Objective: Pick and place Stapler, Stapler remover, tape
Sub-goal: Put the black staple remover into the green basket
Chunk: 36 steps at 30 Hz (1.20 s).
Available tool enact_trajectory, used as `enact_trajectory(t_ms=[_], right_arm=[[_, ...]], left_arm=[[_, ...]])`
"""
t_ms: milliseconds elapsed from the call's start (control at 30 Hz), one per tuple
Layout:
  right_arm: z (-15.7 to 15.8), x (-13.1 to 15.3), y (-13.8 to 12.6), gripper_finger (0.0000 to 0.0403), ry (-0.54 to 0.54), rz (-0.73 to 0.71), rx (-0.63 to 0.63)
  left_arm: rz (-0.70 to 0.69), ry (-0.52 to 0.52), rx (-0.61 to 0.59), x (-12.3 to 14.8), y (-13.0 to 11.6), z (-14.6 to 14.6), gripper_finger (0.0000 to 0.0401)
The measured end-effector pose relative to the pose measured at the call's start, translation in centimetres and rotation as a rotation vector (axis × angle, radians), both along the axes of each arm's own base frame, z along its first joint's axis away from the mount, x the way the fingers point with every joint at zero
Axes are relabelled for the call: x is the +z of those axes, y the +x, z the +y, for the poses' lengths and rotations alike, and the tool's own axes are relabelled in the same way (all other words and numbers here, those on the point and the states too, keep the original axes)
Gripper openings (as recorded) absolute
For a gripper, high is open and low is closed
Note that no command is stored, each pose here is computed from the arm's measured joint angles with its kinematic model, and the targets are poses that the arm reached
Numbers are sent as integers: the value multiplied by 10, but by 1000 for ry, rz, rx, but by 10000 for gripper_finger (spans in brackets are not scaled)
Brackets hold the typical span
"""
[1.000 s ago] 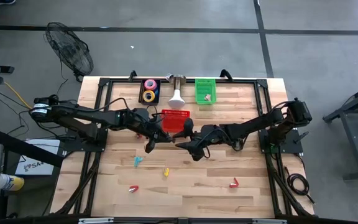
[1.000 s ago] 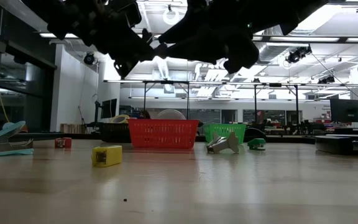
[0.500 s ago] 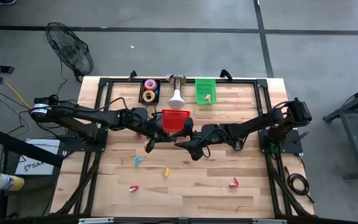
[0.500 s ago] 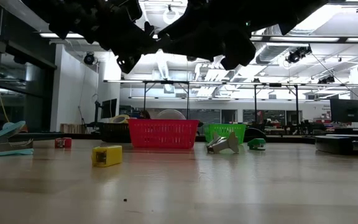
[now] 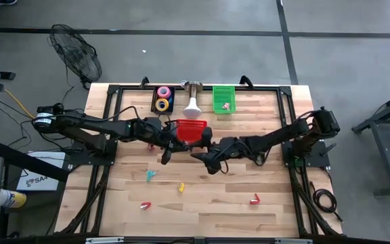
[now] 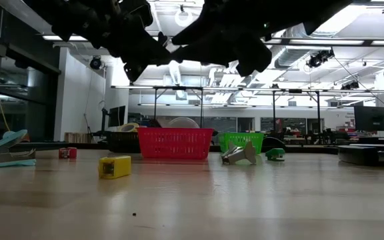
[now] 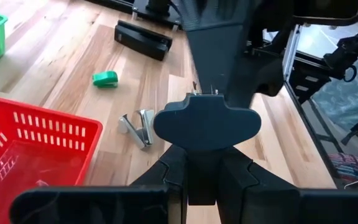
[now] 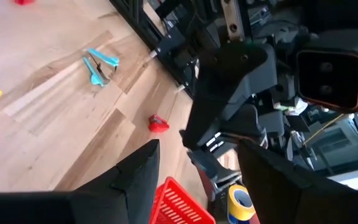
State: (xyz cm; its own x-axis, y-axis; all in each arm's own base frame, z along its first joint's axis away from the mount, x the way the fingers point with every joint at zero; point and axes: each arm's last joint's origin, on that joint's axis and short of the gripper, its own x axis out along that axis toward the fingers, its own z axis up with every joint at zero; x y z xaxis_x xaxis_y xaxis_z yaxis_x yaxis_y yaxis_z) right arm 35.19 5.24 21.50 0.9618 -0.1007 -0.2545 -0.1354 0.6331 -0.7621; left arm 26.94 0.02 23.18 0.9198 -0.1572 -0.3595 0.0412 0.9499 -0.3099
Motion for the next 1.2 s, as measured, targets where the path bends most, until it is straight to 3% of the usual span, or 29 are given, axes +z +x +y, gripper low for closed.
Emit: enact_trajectory(t_ms=[233, 567, 767, 967, 1200], right_arm=[[0, 0, 0, 196, -1, 2, 2], [-1, -3, -1, 88, -30, 29, -17], [-3, -2, -1, 45, -51, 33, -39], [-3, -3, -1, 29, -102, 48, -22], [-3, -2, -1, 38, -160, 57, -6]], left_arm=[[2, -12, 29, 0, 0, 1, 41], [3, -16, 33, 0, 0, 1, 41], [7, -46, 32, 0, 0, 0, 41], [-5, -110, 23, 1, 1, 0, 41], [-14, -207, 15, 4, 1, -1, 41]])
